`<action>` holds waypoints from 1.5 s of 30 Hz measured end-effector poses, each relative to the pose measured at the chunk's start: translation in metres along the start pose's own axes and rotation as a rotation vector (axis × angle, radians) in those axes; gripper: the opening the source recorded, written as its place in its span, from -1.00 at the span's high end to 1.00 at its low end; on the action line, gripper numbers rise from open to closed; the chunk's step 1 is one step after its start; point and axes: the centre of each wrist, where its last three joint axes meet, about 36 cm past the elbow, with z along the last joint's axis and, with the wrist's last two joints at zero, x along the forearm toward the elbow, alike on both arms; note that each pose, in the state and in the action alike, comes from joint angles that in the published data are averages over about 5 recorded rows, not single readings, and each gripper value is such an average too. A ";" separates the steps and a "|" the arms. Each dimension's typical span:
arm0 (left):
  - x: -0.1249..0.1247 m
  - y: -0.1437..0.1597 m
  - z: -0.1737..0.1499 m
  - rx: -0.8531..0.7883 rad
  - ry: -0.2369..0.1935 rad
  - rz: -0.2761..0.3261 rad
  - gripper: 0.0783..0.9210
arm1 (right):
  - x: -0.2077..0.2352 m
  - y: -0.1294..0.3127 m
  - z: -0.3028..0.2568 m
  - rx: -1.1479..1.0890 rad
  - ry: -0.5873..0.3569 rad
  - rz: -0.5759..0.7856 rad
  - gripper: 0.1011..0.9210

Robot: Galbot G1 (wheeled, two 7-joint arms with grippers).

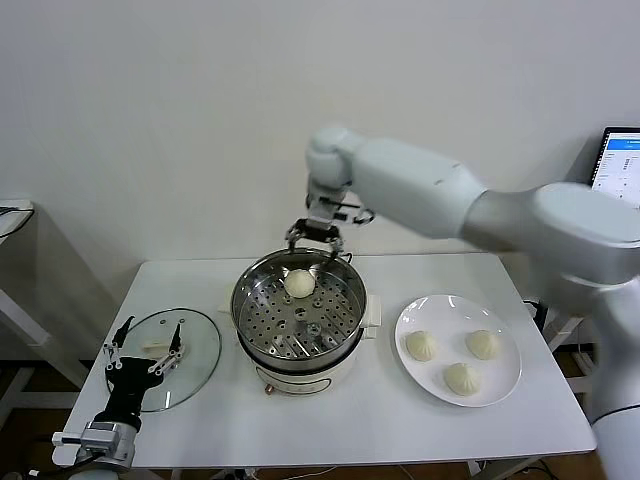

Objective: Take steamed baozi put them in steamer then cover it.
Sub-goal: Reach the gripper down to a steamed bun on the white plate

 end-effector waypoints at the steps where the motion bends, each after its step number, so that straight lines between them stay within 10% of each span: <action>1: 0.000 -0.001 0.000 0.000 -0.001 0.002 -0.77 | 0.004 0.012 0.002 -0.034 -0.003 -0.002 -0.76; 19: 0.004 -0.011 -0.005 0.000 -0.009 0.011 -0.77 | -0.049 0.221 0.007 -0.830 -0.091 -0.027 -0.76; 45: 0.002 -0.017 0.001 0.005 -0.004 0.017 -0.77 | -0.178 0.281 -0.014 -1.178 -0.056 -0.079 -0.76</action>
